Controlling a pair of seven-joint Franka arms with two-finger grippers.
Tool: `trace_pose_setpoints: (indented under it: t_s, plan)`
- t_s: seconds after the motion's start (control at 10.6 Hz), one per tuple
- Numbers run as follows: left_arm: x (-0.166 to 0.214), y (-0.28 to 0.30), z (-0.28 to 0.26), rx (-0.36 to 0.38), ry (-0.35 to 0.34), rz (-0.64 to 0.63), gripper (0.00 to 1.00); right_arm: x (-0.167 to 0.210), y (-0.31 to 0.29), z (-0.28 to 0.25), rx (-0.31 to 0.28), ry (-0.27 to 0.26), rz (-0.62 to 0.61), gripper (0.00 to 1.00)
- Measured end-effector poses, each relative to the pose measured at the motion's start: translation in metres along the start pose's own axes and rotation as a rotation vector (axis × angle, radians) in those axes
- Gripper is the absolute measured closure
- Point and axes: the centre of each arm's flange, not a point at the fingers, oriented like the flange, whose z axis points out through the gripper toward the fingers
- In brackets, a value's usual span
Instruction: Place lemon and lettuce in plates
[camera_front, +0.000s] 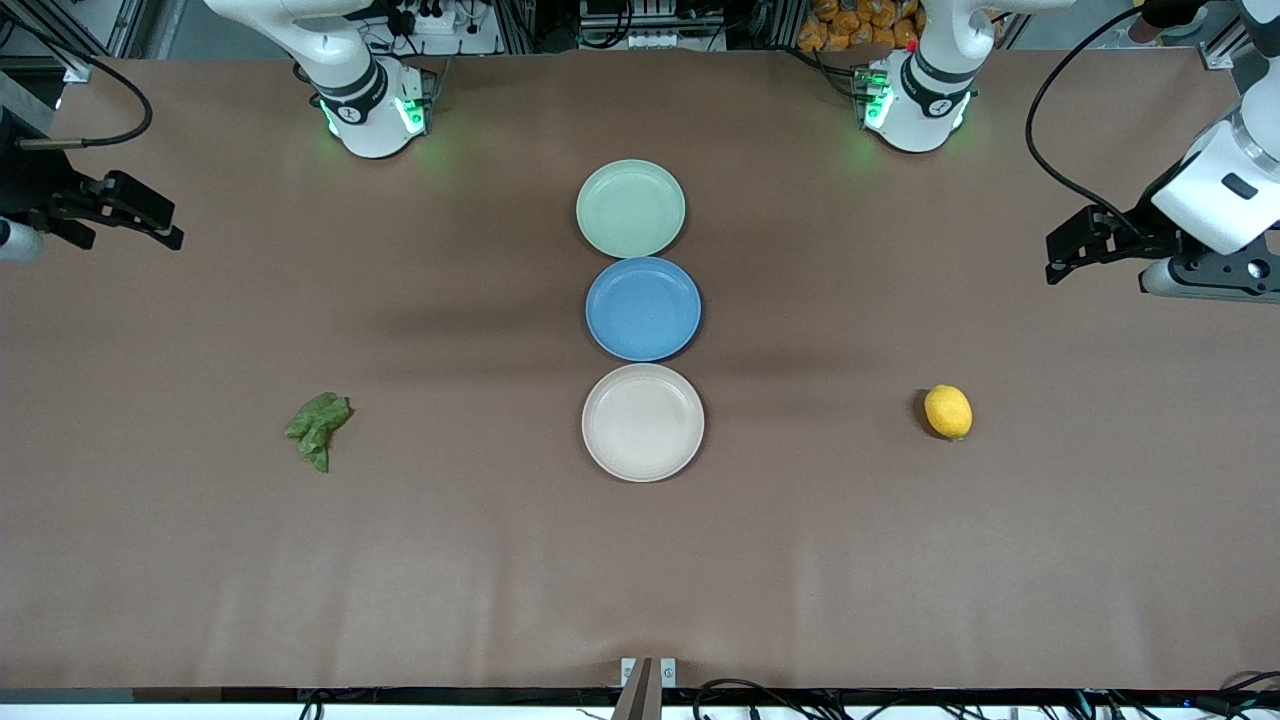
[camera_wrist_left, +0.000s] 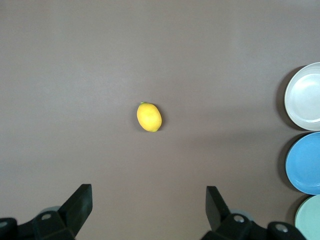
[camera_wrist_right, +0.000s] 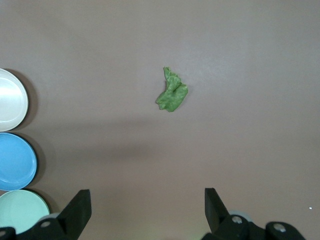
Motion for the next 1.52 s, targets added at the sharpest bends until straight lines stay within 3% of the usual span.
trace_pose_setpoints:
  t_s: [0.66,0.95,1.33,1.52]
  plan:
    - [0.005,0.003,0.011,0.001,-0.02,0.004,0.0,-0.001,-0.001,0.002,0.0,-0.005,-0.002,0.0]
    - [0.009,0.003,0.024,0.003,-0.044,0.004,0.0,0.007,0.002,0.04,-0.002,-0.037,0.004,0.0]
    - [0.037,0.005,0.111,0.015,-0.175,0.004,0.0,0.024,0.003,0.141,-0.01,-0.101,0.01,0.0]
    - [0.052,0.002,0.173,0.024,-0.196,-0.015,0.0,0.041,0.003,0.186,-0.015,-0.107,0.012,0.0]
